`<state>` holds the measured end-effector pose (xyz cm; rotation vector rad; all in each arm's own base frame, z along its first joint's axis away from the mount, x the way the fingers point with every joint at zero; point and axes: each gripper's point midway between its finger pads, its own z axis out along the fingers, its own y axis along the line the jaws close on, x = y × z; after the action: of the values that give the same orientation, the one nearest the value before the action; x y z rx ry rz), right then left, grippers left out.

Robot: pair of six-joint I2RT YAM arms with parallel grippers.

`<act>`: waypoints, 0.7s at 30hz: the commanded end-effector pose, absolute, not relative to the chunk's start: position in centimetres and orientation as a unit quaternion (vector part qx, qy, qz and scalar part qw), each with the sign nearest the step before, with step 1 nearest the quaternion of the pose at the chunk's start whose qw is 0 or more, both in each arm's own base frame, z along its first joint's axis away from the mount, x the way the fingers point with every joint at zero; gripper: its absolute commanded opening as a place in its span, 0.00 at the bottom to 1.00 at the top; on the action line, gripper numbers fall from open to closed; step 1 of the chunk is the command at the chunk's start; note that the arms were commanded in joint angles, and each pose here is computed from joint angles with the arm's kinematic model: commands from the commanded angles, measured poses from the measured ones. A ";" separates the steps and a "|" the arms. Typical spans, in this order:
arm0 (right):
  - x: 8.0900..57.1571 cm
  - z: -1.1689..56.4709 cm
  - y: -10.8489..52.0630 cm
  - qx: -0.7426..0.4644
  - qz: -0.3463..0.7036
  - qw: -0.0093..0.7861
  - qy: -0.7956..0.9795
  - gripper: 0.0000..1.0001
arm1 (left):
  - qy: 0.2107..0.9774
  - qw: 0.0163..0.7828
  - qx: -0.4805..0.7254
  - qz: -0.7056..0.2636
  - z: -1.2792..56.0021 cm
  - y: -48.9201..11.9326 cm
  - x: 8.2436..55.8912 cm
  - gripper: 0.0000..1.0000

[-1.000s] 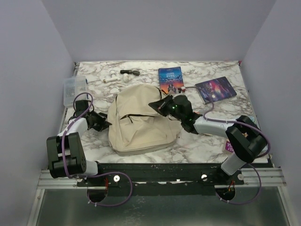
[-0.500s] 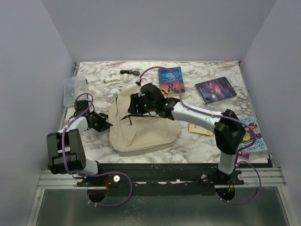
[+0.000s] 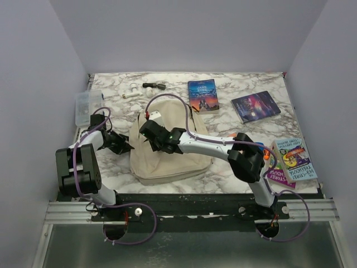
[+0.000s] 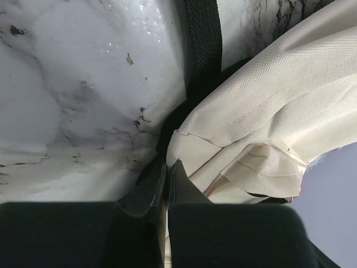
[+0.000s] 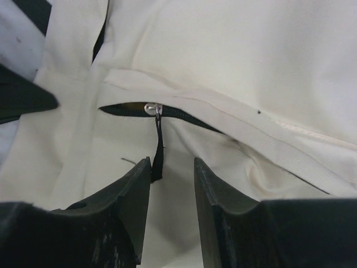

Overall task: Pack the student bag
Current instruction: Unzip the student bag at the center of the board.

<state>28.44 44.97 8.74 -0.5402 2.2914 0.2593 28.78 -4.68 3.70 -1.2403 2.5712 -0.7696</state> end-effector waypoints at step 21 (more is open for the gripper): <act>32.3 9.5 43.8 -0.165 0.032 0.454 0.875 0.01 | 0.870 0.099 -0.408 -0.259 4.6 -4.6 28.6 0.00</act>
<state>31.08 45.41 8.03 -0.4750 2.2156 0.1770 28.53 -4.72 3.67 -1.2327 2.5841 -0.7671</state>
